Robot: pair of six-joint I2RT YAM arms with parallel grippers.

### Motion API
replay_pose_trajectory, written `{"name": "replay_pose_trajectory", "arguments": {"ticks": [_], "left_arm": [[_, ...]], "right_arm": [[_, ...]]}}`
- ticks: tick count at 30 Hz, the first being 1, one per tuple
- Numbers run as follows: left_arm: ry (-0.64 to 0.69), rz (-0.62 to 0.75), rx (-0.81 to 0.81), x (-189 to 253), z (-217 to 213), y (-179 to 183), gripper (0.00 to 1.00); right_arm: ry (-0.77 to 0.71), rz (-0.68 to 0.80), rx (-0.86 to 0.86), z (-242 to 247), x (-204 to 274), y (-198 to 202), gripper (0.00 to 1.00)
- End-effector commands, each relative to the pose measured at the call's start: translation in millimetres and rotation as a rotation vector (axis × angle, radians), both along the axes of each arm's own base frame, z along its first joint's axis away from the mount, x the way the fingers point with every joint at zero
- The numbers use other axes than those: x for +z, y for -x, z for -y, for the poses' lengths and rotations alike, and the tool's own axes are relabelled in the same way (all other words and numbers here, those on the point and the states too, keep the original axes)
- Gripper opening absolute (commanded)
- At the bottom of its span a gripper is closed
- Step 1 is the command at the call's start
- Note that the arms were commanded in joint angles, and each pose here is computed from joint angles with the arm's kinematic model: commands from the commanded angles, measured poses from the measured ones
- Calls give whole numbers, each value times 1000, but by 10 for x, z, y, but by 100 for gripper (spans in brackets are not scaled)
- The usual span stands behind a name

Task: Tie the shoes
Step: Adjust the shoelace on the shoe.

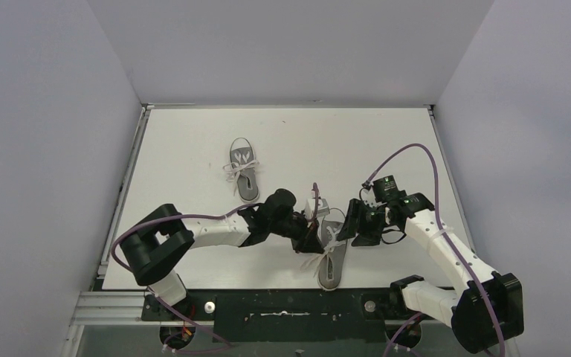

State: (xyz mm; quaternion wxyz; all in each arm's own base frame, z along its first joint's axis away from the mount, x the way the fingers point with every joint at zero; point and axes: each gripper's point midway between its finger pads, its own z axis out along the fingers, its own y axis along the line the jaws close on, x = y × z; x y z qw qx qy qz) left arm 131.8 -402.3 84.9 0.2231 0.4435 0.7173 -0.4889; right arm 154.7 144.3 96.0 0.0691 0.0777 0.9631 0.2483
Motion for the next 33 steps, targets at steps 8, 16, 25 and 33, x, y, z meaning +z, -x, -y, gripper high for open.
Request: {"name": "replay_pose_trajectory", "arguments": {"ticks": [8, 16, 25, 33], "left_arm": [[65, -25, -8, 229, -147, 204, 0], [78, -44, -1, 207, -114, 210, 6], [67, -35, -2, 168, -195, 239, 12], [67, -27, 1, 161, -212, 230, 0]], "right_arm": [[-125, 24, -11, -207, 125, -145, 56], [-149, 12, 7, -250, 115, -141, 57], [-145, 1, 23, -248, 81, -111, 57], [-148, 4, 25, -263, 84, -101, 56]]}}
